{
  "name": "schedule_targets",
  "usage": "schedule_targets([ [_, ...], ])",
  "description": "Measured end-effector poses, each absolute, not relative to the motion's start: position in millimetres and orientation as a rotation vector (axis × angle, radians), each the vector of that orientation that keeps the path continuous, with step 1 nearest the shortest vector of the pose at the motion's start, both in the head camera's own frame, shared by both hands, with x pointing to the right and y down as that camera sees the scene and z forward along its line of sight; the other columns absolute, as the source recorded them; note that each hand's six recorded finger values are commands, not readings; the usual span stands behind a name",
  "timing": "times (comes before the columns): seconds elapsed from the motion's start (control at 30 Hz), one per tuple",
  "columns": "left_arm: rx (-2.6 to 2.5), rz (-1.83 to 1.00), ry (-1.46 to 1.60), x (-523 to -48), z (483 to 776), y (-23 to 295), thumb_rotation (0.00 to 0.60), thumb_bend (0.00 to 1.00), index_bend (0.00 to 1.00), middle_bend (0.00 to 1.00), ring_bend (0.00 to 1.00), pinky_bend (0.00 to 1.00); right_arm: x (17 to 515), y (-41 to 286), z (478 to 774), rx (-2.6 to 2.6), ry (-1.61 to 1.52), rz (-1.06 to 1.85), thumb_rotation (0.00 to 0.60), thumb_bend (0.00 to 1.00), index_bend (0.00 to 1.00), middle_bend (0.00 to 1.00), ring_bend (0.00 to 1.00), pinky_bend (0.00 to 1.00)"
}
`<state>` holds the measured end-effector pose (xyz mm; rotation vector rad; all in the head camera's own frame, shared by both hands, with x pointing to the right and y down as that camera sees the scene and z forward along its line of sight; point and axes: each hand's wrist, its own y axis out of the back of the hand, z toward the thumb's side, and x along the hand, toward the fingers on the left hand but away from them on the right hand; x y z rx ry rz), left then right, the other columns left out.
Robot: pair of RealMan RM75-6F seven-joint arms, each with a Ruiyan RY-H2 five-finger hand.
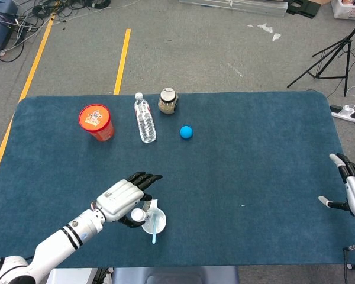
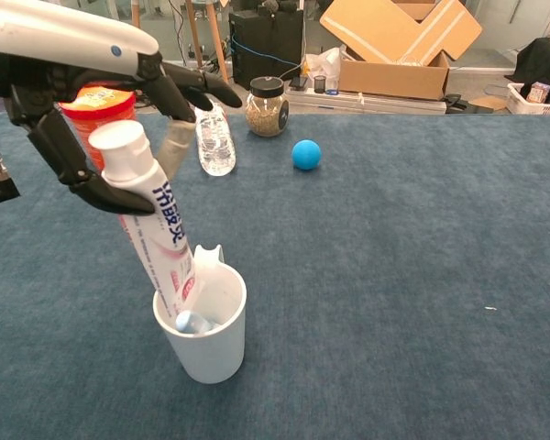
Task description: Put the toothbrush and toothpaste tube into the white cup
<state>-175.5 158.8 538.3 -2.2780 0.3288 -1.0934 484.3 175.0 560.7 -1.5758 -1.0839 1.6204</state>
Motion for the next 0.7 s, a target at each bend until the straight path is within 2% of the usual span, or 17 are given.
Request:
schedule_targets([
  [0.1, -2.281, -1.106, 0.332, -176.9, 545.2, 158.1, 0.6, 0.61, 0.68, 0.0, 0.0, 0.0, 484.5, 174.9, 560.5, -1.577, -1.085, 1.62, 0.6, 0.0, 0.12, 0.1, 0.15, 0.57],
  [0.23, -2.285, -1.122, 0.342, -179.8, 554.6, 156.5, 0.6, 0.61, 0.6, 0.0, 0.0, 0.0, 484.7, 174.8, 560.3, -1.577, -1.086, 1.619, 0.6, 0.0, 0.12, 0.1, 0.15, 0.57],
  [0.57, -2.327, -1.14, 0.336, -183.2, 571.4, 163.1, 0.6, 0.61, 0.57, 0.0, 0.0, 0.0, 485.1, 174.6, 560.8, -1.575, -1.085, 1.623, 0.6, 0.0, 0.12, 0.1, 0.15, 0.57],
  [0.7, -2.349, -1.137, 0.328, -182.3, 575.1, 167.5, 0.6, 0.61, 0.51, 0.0, 0.0, 0.0, 485.8, 174.4, 560.7, -1.574, -1.087, 1.624, 0.6, 0.0, 0.12, 0.1, 0.15, 0.57],
])
